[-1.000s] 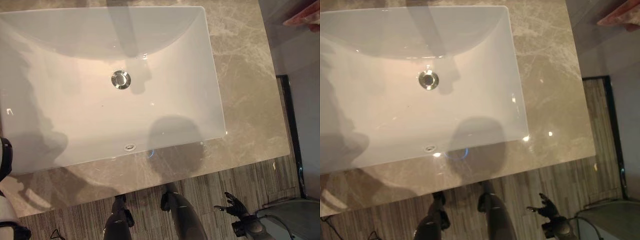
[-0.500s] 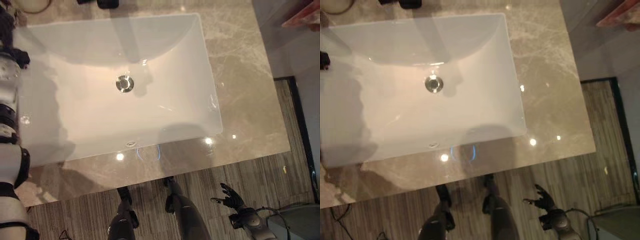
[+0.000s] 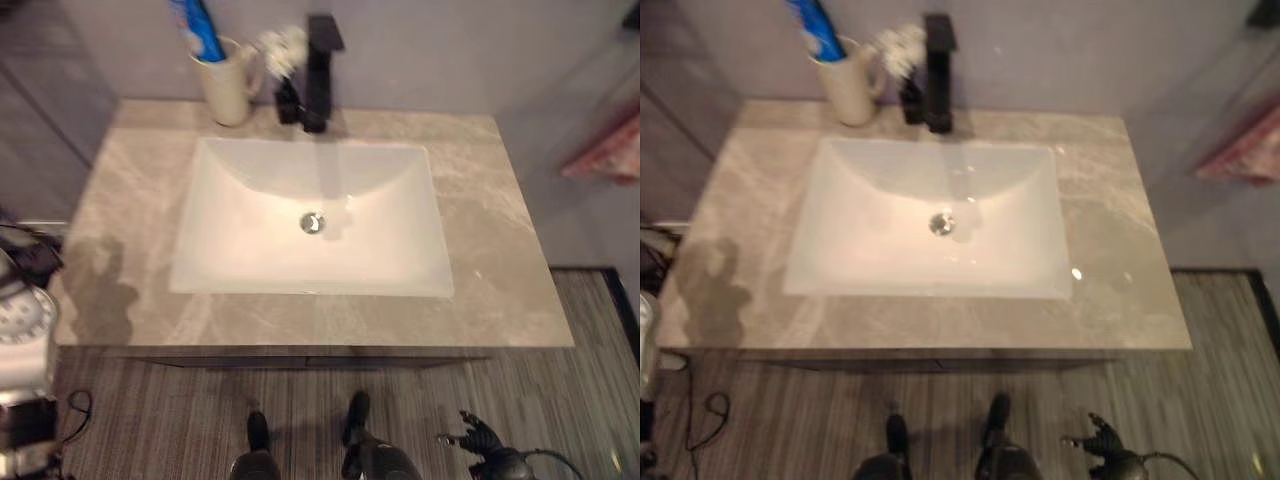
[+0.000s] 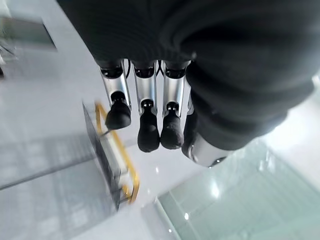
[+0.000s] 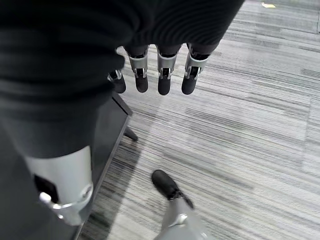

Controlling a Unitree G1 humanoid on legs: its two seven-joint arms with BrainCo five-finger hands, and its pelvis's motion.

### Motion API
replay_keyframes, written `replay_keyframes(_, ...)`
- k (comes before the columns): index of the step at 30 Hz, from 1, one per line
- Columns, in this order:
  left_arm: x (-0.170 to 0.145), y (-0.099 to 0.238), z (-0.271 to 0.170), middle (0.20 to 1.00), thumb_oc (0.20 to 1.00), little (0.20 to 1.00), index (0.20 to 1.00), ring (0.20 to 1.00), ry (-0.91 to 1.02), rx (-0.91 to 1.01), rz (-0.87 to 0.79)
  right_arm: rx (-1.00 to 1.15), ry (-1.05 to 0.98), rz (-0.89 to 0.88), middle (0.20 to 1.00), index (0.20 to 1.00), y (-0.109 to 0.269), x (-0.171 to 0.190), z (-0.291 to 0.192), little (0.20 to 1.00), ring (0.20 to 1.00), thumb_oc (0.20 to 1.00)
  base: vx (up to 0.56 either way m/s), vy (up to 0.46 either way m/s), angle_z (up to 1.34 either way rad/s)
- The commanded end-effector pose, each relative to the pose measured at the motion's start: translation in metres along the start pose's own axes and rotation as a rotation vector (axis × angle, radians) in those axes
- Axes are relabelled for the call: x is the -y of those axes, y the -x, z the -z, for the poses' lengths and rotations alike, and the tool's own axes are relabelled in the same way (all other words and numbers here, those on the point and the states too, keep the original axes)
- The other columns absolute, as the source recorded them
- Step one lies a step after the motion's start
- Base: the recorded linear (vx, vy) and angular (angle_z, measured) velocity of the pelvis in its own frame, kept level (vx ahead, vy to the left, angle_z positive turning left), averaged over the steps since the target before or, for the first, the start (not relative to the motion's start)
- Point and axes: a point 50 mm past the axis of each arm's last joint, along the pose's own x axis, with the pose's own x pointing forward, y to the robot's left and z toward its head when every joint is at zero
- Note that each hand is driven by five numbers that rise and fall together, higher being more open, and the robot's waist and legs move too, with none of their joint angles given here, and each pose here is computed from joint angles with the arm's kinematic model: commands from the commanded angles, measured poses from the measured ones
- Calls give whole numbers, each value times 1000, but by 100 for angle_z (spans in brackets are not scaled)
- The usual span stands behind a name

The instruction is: Put brush and paste in cup on sink, flatten towel.

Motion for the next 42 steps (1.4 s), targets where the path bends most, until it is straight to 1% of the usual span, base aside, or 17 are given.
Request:
replay_keyframes(1, 24, 8, -17, 200, 200, 200, 200, 200, 167, 75, 265, -34, 12, -21, 1000, 1000, 2, -8, 9, 1000, 1000, 1000, 26, 180, 24)
replay_keyframes(2, 29, 17, -16, 200, 200, 200, 200, 200, 222, 46, 307, -28, 23, -35, 1000, 1000, 3, -10, 10, 1000, 1000, 1000, 4, 146, 14)
replay_keyframes(5, 33, 25, -16, 200, 200, 200, 200, 200, 276, 23, 366, -27, 10, -41, 1000, 1000, 4, -12, 13, 1000, 1000, 1000, -21, 108, 1)
replay_keyframes(6, 47, 30, -22, 200, 200, 200, 200, 200, 373, 17, 452, -13, -16, -39, 1000, 1000, 5, -14, 12, 1000, 1000, 1000, -52, 113, -5)
replay_keyframes(7, 48, 30, -22, 200, 200, 200, 200, 200, 374, 17, 453, -13, -17, -39, 1000, 1000, 5, -14, 12, 1000, 1000, 1000, -130, 138, -6)
replay_keyframes(8, 67, 30, -33, 200, 200, 200, 200, 200, 408, 70, 540, 38, -29, -38, 1000, 1000, 5, -16, 4, 1000, 1000, 1000, -153, 93, -2)
replay_keyframes(10, 89, 38, -41, 200, 200, 200, 200, 200, 511, 77, 609, 112, -48, -8, 1000, 1000, 6, -12, -10, 1000, 1000, 1000, -214, 110, -21)
replay_keyframes(11, 89, 38, -41, 200, 200, 200, 200, 200, 511, 78, 610, 112, -49, -8, 1000, 1000, 6, -12, -10, 1000, 1000, 1000, -285, 76, -94)
replay_keyframes(12, 101, 41, -47, 200, 200, 200, 200, 200, 487, 106, 651, 194, -100, 67, 1000, 1000, 6, -1, -27, 1000, 1000, 1000, -221, 68, -115)
replay_keyframes(14, 112, 42, -57, 200, 200, 200, 200, 200, 450, 168, 687, 194, -102, 122, 1000, 1000, 5, 7, -31, 1000, 1000, 1000, -228, 143, -107)
replay_keyframes(18, 134, 52, -52, 200, 200, 200, 200, 200, 532, 96, 745, 187, -113, 162, 1000, 1000, 4, 11, -31, 1000, 1000, 1000, -178, -1, -139)
replay_keyframes(23, 133, 56, -48, 200, 200, 200, 200, 200, 529, 61, 738, 153, -68, 206, 1000, 1000, -1, 22, -33, 1000, 1000, 1000, -155, -138, -161)
replay_keyframes(26, 128, 59, -34, 200, 200, 200, 200, 200, 500, -10, 686, 167, -60, 201, 1000, 1000, -2, 20, -37, 1000, 1000, 1000, -120, -377, -175)
replay_keyframes(34, 131, 76, -1, 200, 200, 200, 200, 200, 448, -171, 672, 201, 31, 181, 1000, 1000, 1, 29, -40, 1000, 1000, 1000, -20, -339, -129)
replay_keyframes(37, 130, 82, 8, 200, 200, 200, 200, 200, 420, -206, 684, 265, 81, 170, 1000, 1000, -3, 33, -62, 1000, 1000, 1000, 77, -197, -127)
replay_keyframes(40, 122, 84, 15, 200, 200, 200, 200, 200, 411, -237, 674, 337, 115, 124, 1000, 1000, -5, 26, -86, 1000, 1000, 1000, 89, -127, -163)
replay_keyframes(42, 120, 88, 19, 200, 200, 200, 200, 200, 426, -270, 681, 352, 115, 97, 1000, 1000, -5, 20, -90, 1000, 1000, 1000, 125, -88, -159)
